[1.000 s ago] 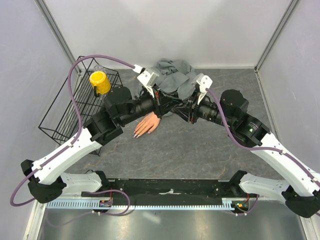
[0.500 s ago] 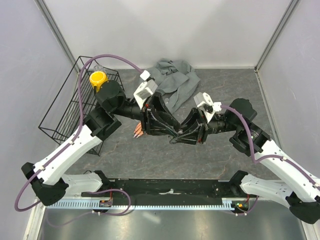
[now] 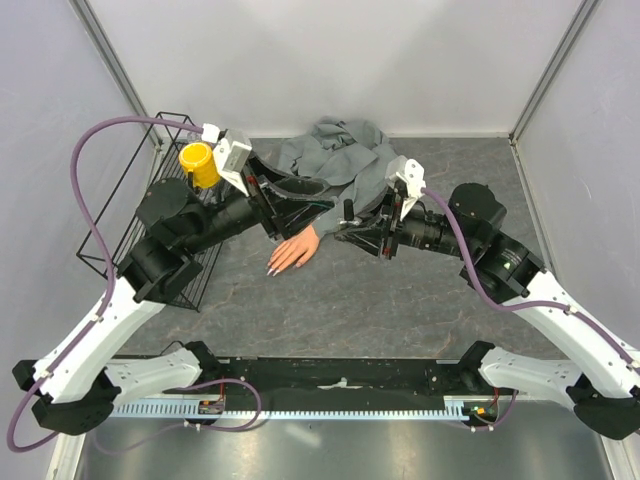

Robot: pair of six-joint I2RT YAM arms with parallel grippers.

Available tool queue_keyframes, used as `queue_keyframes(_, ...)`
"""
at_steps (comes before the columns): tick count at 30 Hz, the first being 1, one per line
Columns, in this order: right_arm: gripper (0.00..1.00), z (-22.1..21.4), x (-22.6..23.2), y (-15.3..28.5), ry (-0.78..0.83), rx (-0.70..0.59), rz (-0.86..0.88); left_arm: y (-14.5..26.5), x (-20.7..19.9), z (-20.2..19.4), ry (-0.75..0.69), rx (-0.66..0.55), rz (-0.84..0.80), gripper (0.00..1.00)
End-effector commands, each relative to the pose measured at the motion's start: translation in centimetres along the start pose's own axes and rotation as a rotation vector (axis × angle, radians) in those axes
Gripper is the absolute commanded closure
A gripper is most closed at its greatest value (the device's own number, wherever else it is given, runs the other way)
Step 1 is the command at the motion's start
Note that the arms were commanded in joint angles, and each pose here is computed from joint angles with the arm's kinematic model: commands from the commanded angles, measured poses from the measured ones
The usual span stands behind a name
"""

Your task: Paint the nails

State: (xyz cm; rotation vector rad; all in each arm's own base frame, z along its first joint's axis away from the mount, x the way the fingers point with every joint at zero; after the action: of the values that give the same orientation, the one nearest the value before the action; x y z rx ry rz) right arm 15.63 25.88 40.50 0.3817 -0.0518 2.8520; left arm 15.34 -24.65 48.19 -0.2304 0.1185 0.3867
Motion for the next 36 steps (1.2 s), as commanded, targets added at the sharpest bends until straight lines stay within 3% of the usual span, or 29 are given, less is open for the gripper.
queue_keyframes(1, 1.0, 2.3, -1.5, 0.1, 0.05, -0.065, -0.127, -1.9, 1.9, -0.9, 0.038, -0.016, 0.126, 0.46)
queue_keyframes(11, 1.0, 2.2, -1.7, 0.1, 0.053, -0.062, -0.14, -4.3, 1.6, -2.7, 0.013, 0.032, 0.113, 0.48)
queue_keyframes(16, 1.0, 2.2, -1.6, 0.0, 0.055, -0.059, -0.135, -4.7, 0.9, -3.4, 0.013, 0.059, 0.049, 0.76)
queue_keyframes(17, 1.0, 2.2, -1.6, 0.1, 0.056, -0.059, -0.135, -4.8, 0.0, -3.5, 0.017, 0.07, -0.024, 0.79)
queue_keyframes(18, 1.0, 2.2, -1.4, 0.1, 0.055, -0.058, -0.126, -5.1, -0.4, -4.0, 0.024, 0.09, -0.077, 0.92)
queue_keyframes(20, 1.0, 2.2, -1.0, 0.3, 0.061, -0.059, -0.102, -4.6, -2.7, -4.1, 0.06, 0.12, -0.34, 0.98)
queue_keyframes(21, 1.0, 2.2, -0.4, 0.4, 0.066, -0.052, -0.058, -4.7, -3.3, -4.4, 0.082, 0.133, -0.462, 0.98)
queue_keyframes(22, 1.0, 2.1, 0.3, 0.5, 0.076, -0.048, -0.018, -2.9, -5.3, -5.0, 0.1, 0.189, -0.713, 0.98)
queue_keyframes(24, 1.0, 1.0, 3.6, 1.2, 0.101, 0.003, 0.228, -2.0, -6.4, -4.7, 0.126, 0.182, -0.935, 0.98)
queue_keyframes(25, 1.0, 1.1, 5.4, 1.6, 0.13, -0.002, 0.366, -0.2, -7.0, -5.7, 0.262, 0.307, -1.012, 0.98)
queue_keyframes(27, 1.0, -0.4, 8.7, 3.5, 0.019, 0.061, 0.642, 1.3, -7.7, -5.1, 0.084, 0.201, -1.116, 0.98)
queue_keyframes(28, 1.0, 1.4, 9.9, 4.0, 0.108, -0.052, 0.718, 1.7, -7.7, -5.3, 0.119, 0.252, -1.125, 0.98)
queue_keyframes(30, 1.0, 1.6, 10.8, 4.9, 0.065, -0.056, 0.772, 1.6, -7.4, -5.2, 0.155, 0.286, -1.112, 0.98)
queue_keyframes(32, 1.0, 1.1, 10.2, 4.5, 0.054, -0.022, 0.718, 1.5, -7.2, -4.4, 0.103, 0.237, -1.082, 0.98)
queue_keyframes(33, 1.0, 0.9, 9.7, 4.4, 0.084, -0.004, 0.674, 0.9, -6.5, -5.5, 0.309, 0.376, -1.0, 0.98)
queue_keyframes(34, 1.0, 1.2, 9.3, 4.1, 0.077, -0.017, 0.628, -0.4, -5.6, -4.5, 0.127, 0.241, -0.93, 0.94)
queue_keyframes(35, 1.0, 1.2, 9.1, 4.0, 0.075, -0.024, 0.606, -0.3, -5.5, -4.1, 0.107, 0.241, -0.84, 0.77)
queue_keyframes(36, 1.0, 1.1, 8.9, 4.0, 0.082, -0.019, 0.58, -0.7, -5.1, -3.8, 0.06, 0.231, -0.747, 0.67)
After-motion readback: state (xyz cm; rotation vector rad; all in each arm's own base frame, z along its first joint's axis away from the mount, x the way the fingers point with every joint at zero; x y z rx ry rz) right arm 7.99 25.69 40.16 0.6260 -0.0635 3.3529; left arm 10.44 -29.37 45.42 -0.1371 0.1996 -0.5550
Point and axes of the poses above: each gripper's point midway between its finger pads, its own y axis back along the fingers, its own x axis along the line the jaws close on, z = x × y, the point moved 4 cm from there along y, back along the fingers, and after that the axes turned 8 degrees about -y, right-handed, at the moved point
